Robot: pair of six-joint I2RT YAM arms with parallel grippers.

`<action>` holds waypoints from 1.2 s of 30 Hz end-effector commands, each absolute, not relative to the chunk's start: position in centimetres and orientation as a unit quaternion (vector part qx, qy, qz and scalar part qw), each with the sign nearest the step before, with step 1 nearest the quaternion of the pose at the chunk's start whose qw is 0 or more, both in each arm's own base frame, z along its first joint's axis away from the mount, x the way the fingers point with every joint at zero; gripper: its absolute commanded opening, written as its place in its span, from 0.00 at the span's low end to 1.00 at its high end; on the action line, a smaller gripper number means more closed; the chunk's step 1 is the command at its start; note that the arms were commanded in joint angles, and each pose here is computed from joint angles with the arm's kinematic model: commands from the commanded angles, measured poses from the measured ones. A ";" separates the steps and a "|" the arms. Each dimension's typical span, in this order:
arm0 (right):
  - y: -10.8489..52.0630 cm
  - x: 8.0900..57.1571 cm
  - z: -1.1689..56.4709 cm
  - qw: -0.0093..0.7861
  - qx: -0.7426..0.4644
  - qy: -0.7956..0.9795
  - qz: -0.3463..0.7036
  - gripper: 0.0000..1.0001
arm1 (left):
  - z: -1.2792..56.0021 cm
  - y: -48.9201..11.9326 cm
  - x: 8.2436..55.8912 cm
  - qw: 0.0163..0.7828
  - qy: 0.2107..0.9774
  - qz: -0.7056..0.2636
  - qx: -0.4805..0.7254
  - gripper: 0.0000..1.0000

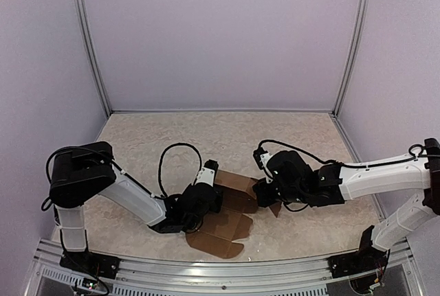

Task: Fold the paper box

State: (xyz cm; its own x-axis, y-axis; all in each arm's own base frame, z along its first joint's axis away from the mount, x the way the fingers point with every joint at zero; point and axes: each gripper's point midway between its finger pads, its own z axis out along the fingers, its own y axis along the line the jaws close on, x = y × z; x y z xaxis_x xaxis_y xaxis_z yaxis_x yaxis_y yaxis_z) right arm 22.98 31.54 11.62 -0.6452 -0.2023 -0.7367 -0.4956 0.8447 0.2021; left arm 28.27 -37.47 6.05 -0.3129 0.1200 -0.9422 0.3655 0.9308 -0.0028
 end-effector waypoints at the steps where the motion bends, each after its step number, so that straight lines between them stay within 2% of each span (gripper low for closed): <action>1: 31.5 23.8 10.6 0.373 -0.186 0.888 0.193 0.00 | 5.9 -37.7 27.6 0.545 0.817 -0.113 0.151 0.00; 13: 34.4 24.4 11.5 0.380 -0.163 0.873 0.260 0.00 | 6.5 -39.6 26.8 0.509 0.834 -0.153 0.149 0.00; 24: 34.7 24.3 16.9 0.429 -0.149 0.832 0.319 0.00 | 8.5 -40.4 26.4 0.480 0.842 -0.208 0.130 0.00; 36: 34.0 22.6 22.7 0.454 -0.203 0.801 0.333 0.00 | 11.1 -37.0 30.6 0.462 0.842 -0.274 0.042 0.00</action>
State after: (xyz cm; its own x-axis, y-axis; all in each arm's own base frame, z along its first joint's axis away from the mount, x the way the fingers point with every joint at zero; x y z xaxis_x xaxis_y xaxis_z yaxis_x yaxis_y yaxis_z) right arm 23.58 33.91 19.85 -0.5506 0.0034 -0.8347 -0.5630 0.7368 0.3744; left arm 30.11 -37.79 10.42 -0.5318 -0.1265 -0.8374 0.3412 0.8730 -0.3486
